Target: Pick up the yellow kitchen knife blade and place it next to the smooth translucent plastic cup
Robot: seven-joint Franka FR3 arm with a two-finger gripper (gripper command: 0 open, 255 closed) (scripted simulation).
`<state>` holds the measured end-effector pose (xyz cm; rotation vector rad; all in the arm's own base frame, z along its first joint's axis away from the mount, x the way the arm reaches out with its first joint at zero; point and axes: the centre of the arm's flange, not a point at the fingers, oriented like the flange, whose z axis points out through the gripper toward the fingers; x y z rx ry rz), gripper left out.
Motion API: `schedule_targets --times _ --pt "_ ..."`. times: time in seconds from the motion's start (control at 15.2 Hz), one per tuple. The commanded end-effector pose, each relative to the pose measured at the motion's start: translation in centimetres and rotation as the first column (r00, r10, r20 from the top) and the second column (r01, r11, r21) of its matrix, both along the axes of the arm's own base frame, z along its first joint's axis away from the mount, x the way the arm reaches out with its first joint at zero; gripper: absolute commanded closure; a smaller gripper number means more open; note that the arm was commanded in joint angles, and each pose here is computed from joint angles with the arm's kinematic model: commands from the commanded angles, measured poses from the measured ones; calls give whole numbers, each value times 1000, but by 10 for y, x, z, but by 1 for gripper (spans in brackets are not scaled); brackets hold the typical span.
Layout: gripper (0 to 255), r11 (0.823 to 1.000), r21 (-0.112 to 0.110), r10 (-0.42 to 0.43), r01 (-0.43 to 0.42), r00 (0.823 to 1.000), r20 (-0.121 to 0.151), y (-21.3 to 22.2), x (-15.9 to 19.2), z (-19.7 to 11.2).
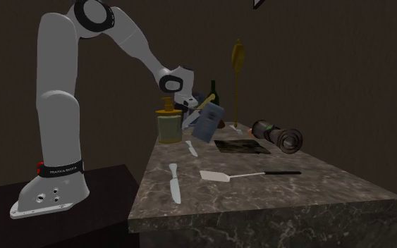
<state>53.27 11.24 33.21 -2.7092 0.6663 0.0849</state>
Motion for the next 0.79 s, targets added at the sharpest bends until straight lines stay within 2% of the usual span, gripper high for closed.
schedule_targets --times 0.0,0.26,0.73 --pt "0 1000 -1 -1 1 1000 -6 0 -2 -3" --pt "0 1000 -1 -1 1 1000 -6 -17 -3 44" --pt "0 1000 -1 -1 1 1000 -6 -17 -3 44"
